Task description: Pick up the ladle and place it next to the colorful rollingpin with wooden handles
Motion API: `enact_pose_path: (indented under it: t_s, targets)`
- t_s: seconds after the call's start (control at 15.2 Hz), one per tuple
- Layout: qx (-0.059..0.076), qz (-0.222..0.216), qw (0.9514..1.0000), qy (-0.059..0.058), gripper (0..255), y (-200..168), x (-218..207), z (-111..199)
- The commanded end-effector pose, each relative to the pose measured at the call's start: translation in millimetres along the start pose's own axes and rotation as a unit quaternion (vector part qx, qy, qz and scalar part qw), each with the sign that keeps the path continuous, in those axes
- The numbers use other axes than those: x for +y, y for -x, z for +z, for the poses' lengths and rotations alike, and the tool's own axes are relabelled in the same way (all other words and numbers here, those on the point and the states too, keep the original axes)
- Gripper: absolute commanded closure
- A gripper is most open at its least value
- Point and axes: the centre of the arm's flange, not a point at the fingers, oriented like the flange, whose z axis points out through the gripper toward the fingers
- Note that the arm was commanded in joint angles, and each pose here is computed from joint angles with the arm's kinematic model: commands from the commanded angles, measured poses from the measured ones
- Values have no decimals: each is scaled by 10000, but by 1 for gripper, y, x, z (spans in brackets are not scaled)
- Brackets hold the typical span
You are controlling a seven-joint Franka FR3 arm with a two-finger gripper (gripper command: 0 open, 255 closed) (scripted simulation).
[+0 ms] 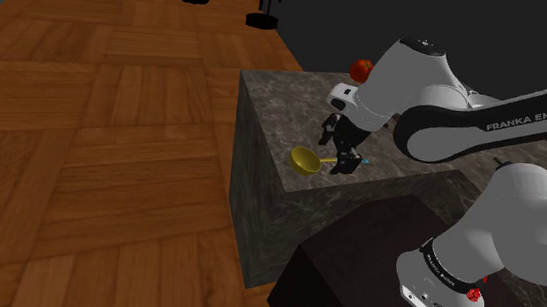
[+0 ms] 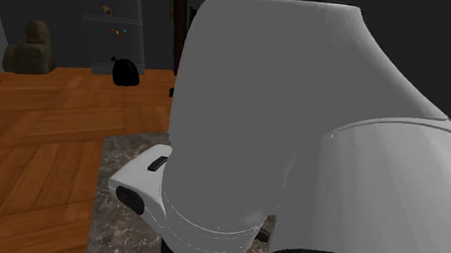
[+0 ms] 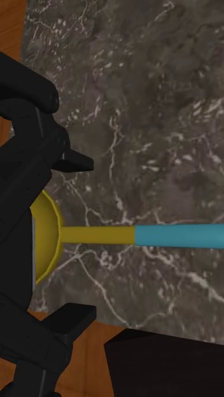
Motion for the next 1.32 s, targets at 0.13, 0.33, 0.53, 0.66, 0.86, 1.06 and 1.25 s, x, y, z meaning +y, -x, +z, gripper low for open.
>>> enact_pose_path:
  t_s: [0.13, 0.33, 0.53, 0.66, 0.86, 1.06, 1.25]
  targets:
    - [6, -12, 10000, 3, 0, 0, 0, 24]
    - [6, -12, 10000, 3, 0, 0, 0, 24]
    - [6, -12, 10000, 3, 0, 0, 0, 24]
    - [5, -12, 10000, 3, 0, 0, 0, 24]
    - [5, -12, 10000, 3, 255, 0, 0, 24]
    - [6, -12, 10000, 3, 255, 0, 0, 25]
    - [5, -12, 10000, 3, 255, 0, 0, 25]
